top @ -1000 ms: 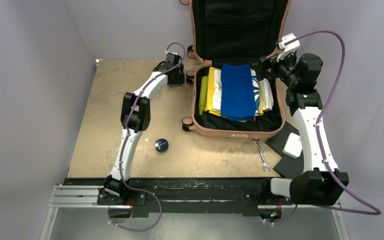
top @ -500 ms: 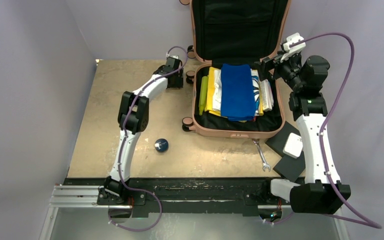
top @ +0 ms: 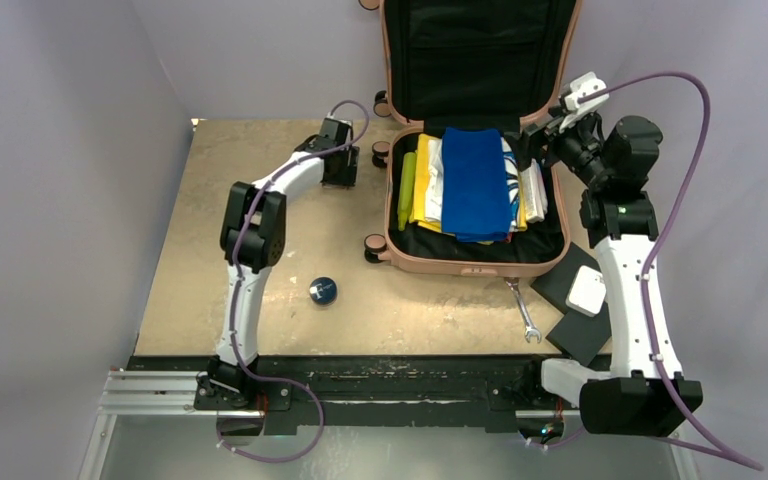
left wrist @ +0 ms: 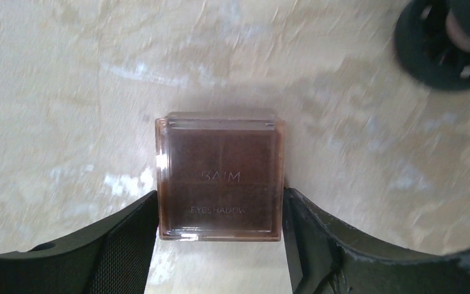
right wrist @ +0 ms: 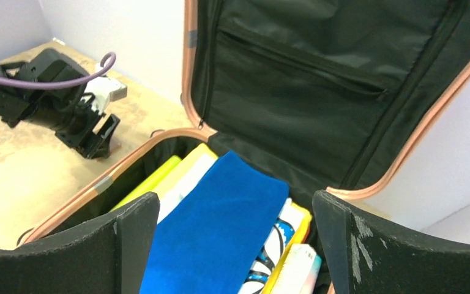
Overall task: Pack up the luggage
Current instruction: Pick up the makeup from the center of the board, then place the makeup in the luggage.
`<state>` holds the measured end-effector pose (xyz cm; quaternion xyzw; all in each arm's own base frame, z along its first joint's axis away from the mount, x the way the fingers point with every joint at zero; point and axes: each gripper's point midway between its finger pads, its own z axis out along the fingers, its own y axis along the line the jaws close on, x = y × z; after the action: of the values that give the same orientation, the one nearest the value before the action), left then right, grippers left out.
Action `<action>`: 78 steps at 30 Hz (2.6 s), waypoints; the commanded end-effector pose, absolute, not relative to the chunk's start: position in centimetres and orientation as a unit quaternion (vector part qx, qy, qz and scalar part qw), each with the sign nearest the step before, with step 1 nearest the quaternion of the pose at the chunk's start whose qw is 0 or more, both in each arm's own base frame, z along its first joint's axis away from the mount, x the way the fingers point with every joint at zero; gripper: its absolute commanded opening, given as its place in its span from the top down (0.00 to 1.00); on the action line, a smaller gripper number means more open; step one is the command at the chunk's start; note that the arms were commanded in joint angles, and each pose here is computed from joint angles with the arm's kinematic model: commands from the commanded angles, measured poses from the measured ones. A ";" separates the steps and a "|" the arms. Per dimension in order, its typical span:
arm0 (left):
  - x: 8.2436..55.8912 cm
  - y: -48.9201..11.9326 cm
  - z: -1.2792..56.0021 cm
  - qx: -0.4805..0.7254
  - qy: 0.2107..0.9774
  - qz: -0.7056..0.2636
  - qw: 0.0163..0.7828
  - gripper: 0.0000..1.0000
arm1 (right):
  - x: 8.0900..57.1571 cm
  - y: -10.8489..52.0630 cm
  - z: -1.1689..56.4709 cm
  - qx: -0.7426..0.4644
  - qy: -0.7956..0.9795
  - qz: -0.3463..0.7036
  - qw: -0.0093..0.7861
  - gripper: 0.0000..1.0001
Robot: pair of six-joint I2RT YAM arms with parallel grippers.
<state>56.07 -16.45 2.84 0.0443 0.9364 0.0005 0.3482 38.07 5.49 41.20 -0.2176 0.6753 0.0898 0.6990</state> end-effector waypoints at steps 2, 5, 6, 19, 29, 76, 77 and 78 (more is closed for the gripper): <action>53.1 -14.2 6.7 0.075 0.940 0.015 0.332 0.85 | 36.4 7.3 39.4 -0.262 0.674 0.128 0.679 0.01; 53.0 -14.2 9.9 0.082 0.930 0.007 0.359 0.88 | 36.2 7.4 38.9 -0.264 0.675 0.130 0.676 0.01; 52.9 -14.3 10.9 0.087 0.926 0.001 0.368 0.89 | 36.1 7.4 38.7 -0.266 0.675 0.129 0.676 0.01; 48.0 -19.7 23.6 0.243 0.845 -0.113 0.463 0.92 | 36.2 7.0 38.0 -0.259 0.681 0.117 0.675 0.01; 39.3 -31.1 26.0 0.479 0.730 -0.174 0.456 0.92 | 36.4 6.7 36.9 -0.260 0.685 0.110 0.672 0.01; 31.0 -38.7 11.8 0.706 0.605 -0.255 0.267 0.67 | 36.0 6.6 36.7 -0.268 0.681 0.100 0.675 0.01; 31.0 -38.6 12.0 0.706 0.605 -0.254 0.268 0.60 | 36.0 6.6 36.8 -0.268 0.680 0.099 0.675 0.01; 31.0 -38.6 12.2 0.706 0.604 -0.254 0.269 0.55 | 35.9 6.6 36.8 -0.268 0.680 0.099 0.675 0.01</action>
<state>31.62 -38.13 10.46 0.7073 0.6119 -0.2406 0.2598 36.23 6.75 35.08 -0.2628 0.7014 0.1168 0.6522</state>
